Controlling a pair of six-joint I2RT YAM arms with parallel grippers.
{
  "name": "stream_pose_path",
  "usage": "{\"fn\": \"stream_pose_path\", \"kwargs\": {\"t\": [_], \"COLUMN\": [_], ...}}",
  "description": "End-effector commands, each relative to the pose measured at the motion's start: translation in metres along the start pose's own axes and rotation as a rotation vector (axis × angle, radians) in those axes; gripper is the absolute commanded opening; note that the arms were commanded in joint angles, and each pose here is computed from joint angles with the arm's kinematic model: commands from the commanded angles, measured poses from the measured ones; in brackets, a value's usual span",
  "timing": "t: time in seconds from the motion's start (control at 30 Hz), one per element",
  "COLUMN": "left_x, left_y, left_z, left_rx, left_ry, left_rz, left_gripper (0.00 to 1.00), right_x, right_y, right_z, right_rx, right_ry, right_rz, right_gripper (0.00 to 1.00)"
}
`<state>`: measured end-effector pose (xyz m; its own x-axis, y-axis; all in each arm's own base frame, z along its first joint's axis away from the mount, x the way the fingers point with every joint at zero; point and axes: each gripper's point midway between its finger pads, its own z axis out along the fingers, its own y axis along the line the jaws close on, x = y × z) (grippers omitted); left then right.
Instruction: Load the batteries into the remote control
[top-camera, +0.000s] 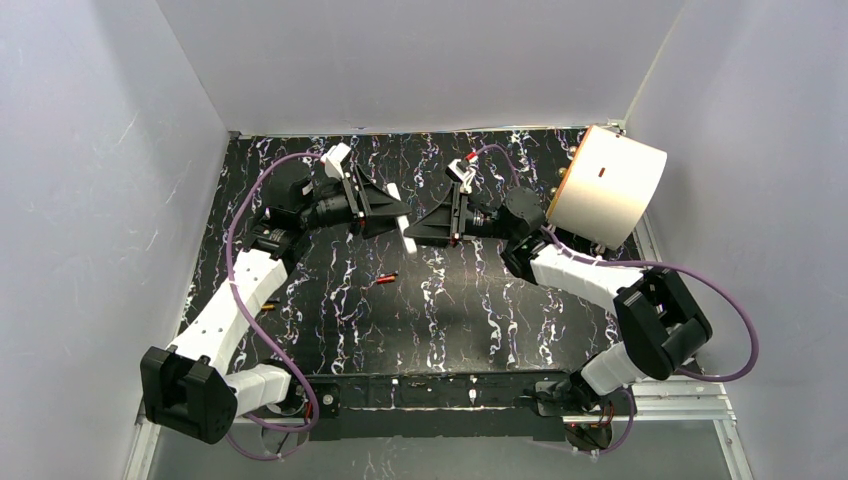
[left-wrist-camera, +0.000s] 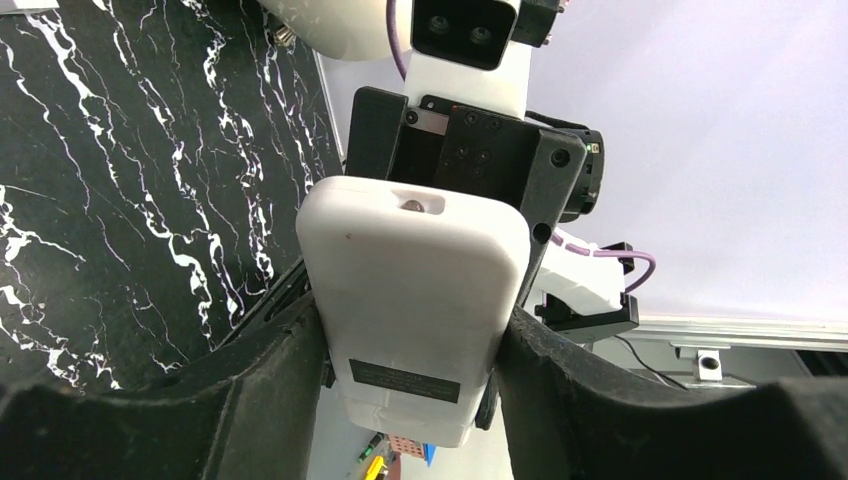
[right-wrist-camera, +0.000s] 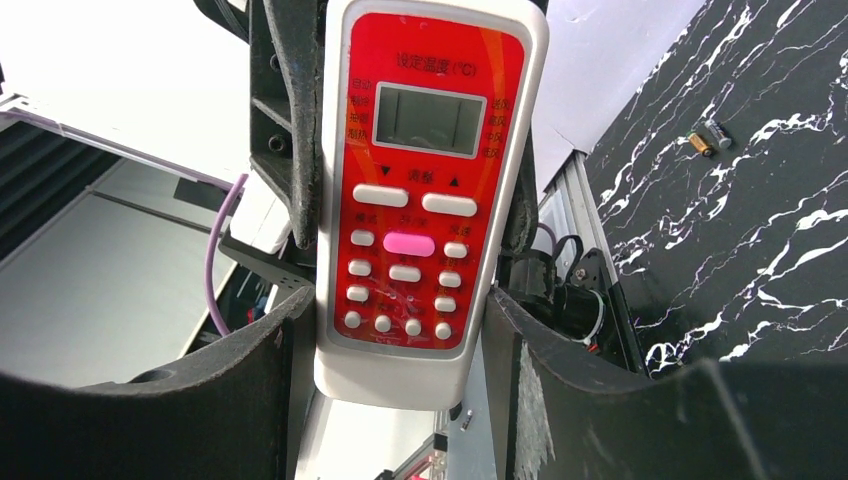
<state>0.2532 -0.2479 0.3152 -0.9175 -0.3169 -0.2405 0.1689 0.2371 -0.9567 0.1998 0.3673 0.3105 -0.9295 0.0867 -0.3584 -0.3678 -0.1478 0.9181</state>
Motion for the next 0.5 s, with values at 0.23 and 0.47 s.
{"fn": "stream_pose_path", "kwargs": {"t": [0.23, 0.47], "left_x": [0.000, -0.011], "left_y": [-0.006, 0.024], "left_z": [-0.003, -0.013], "left_rx": [-0.002, -0.215], "left_ry": [-0.023, -0.129], "left_rz": [0.014, -0.017], "left_gripper": [0.10, 0.00], "right_x": [-0.005, -0.018], "right_y": [-0.004, 0.003], "right_z": [-0.005, -0.016], "right_rx": [0.153, 0.361], "right_ry": [-0.023, -0.090], "right_rz": [-0.180, -0.436], "right_gripper": [0.79, 0.92]}}
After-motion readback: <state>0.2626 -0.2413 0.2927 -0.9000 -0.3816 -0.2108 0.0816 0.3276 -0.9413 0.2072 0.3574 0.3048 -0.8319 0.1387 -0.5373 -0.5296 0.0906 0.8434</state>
